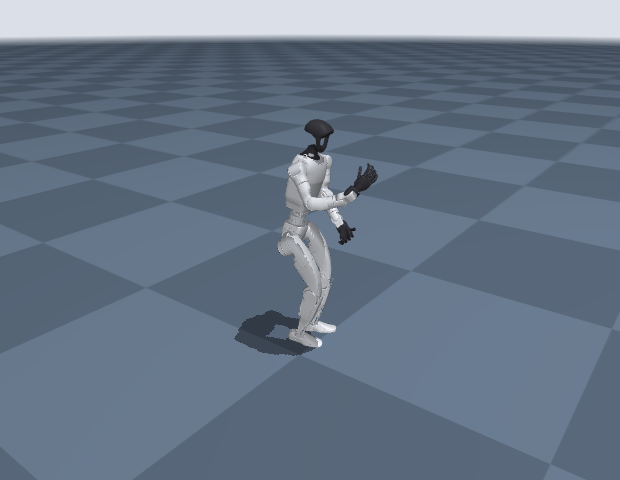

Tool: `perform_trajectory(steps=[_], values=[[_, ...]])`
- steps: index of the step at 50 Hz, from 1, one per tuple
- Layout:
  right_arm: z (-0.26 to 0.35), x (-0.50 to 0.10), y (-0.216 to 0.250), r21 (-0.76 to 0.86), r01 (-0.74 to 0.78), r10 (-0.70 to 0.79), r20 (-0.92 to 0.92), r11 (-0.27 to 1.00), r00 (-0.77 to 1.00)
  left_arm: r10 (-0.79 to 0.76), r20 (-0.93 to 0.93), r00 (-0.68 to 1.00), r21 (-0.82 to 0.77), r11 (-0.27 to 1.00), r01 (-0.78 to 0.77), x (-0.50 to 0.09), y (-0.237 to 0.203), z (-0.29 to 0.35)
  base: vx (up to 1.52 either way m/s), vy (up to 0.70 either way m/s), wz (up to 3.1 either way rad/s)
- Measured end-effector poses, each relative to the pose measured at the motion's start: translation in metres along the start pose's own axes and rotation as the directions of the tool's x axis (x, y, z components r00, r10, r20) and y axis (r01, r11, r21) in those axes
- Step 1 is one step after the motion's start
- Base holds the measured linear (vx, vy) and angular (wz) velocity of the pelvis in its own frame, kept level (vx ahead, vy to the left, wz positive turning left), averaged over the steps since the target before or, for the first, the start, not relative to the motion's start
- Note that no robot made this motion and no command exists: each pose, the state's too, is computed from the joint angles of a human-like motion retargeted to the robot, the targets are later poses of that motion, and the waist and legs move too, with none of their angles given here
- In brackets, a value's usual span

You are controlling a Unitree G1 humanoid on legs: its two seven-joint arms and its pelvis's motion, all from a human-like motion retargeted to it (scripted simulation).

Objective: Kungfu

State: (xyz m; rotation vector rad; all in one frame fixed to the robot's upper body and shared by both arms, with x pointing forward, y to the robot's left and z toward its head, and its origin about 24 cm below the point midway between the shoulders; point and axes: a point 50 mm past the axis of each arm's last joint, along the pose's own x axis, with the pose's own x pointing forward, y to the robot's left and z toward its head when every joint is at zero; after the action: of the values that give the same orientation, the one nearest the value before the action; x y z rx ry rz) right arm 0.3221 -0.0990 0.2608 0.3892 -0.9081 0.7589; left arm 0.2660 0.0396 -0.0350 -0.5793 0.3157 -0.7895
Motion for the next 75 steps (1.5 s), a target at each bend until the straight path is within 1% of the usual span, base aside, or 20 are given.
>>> perform_trajectory(steps=[3,5,7,9,11,14,20,23,26,32,36,40,42,45,49,51,54,58,65,75], values=[[-0.054,-0.035,0.023,0.394,0.054,0.003,-0.143,0.918,0.99,-0.114,0.149,0.982,-0.091,0.988,0.128,0.018,-0.019,0.015,-0.26,0.07,0.4],[-0.083,-0.054,0.049,0.636,0.113,0.016,-0.194,0.763,0.981,-0.191,0.212,0.959,-0.137,0.965,0.222,0.025,-0.03,0.021,-0.29,-0.12,-0.78],[-0.104,-0.069,0.072,0.779,0.189,0.008,-0.241,0.597,0.97,-0.263,0.237,0.935,-0.154,0.94,0.304,0.028,-0.037,0.022,-0.33,-0.13,-0.62],[-0.118,-0.085,0.088,0.814,0.243,0.058,-0.32,0.527,0.946,-0.327,0.232,0.916,-0.159,0.916,0.367,0.03,-0.044,0.02,-0.35,0.03,0.13],[-0.122,-0.099,0.095,0.79,0.236,0.141,-0.374,0.566,0.916,-0.348,0.205,0.915,-0.175,0.906,0.384,0.029,-0.046,0.012,-0.22,0.0,0.18],[-0.123,-0.112,0.096,0.735,0.263,0.118,-0.422,0.625,0.899,-0.333,0.182,0.925,-0.224,0.902,0.369,0.023,-0.047,-0.005,-0.08,-0.03,0.31],[-0.105,-0.088,0.08,0.723,0.175,0.117,-0.334,0.668,0.935,-0.246,0.111,0.963,-0.268,0.926,0.267,0.01,-0.04,-0.03,0.02,-0.04,0.46],[-0.073,-0.052,0.054,0.639,0.038,0.127,-0.21,0.769,0.969,-0.167,0.065,0.984,-0.212,0.961,0.177,0.003,-0.026,-0.029,0.09,0.0,0.78],[-0.022,-0.012,0.024,0.47,-0.081,0.115,-0.045,0.879,0.992,-0.057,0.029,0.998,-0.103,0.993,0.06,-0.006,-0.005,-0.021,0.14,-0.01,0.79],[0.124,0.035,-0.011,-0.067,-0.108,0.126,0.367,0.992,0.922,0.169,-0.001,0.986,0.202,0.965,-0.165,-0.035,0.039,0.003,0.23,-0.08,1.03],[0.211,0.028,-0.001,-0.48,0.005,0.27,0.501,0.877,0.822,0.311,0.03,0.95,0.374,0.878,-0.3,-0.067,0.07,0.027,0.28,-0.17,1.04],[0.261,0.011,0.027,-0.718,0.236,0.376,0.581,0.655,0.722,0.486,0.095,0.869,0.49,0.736,-0.466,-0.122,0.106,0.061,0.24,-0.21,0.05],[0.273,0.001,0.046,-0.741,0.381,0.431,0.646,0.553,0.63,0.584,0.169,0.794,0.502,0.642,-0.58,-0.155,0.121,0.08,0.06,-0.11,-1.2],[0.278,-0.015,0.071,-0.676,0.587,0.521,0.729,0.445,0.444,0.726,0.293,0.622,0.45,0.47,-0.76,-0.205,0.137,0.107,-0.05,-0.02,-1.38],[0.272,-0.034,0.087,-0.526,0.744,0.592,0.775,0.413,0.22,0.846,0.392,0.361,0.291,0.258,-0.921,-0.259,0.147,0.119,-0.05,-0.03,-0.56],[0.273,-0.038,0.091,-0.517,0.749,0.617,0.765,0.415,0.187,0.859,0.439,0.264,0.2,0.193,-0.961,-0.274,0.147,0.122,-0.05,0.02,-0.24],[0.274,-0.038,0.093,-0.588,0.695,0.62,0.741,0.413,0.258,0.86,0.475,0.188,0.121,0.148,-0.982,-0.281,0.143,0.114,0.07,0.09,-0.26],[0.275,-0.039,0.088,-0.655,0.618,0.589,0.726,0.435,0.355,0.871,0.465,0.156,0.116,0.114,-0.987,-0.268,0.137,0.089,0.09,0.14,-0.19],[0.276,-0.043,0.088,-0.618,0.652,0.581,0.749,0.439,0.319,0.823,0.566,0.052,0.114,-0.016,-0.993,-0.24,0.118,0.067,0.11,0.12,0.08],[0.268,-0.037,0.073,-0.659,0.611,0.505,0.743,0.438,0.439,0.826,0.556,0.092,0.06,0.07,-0.996,-0.215,0.108,0.056,0.0,0.13,0.69]])
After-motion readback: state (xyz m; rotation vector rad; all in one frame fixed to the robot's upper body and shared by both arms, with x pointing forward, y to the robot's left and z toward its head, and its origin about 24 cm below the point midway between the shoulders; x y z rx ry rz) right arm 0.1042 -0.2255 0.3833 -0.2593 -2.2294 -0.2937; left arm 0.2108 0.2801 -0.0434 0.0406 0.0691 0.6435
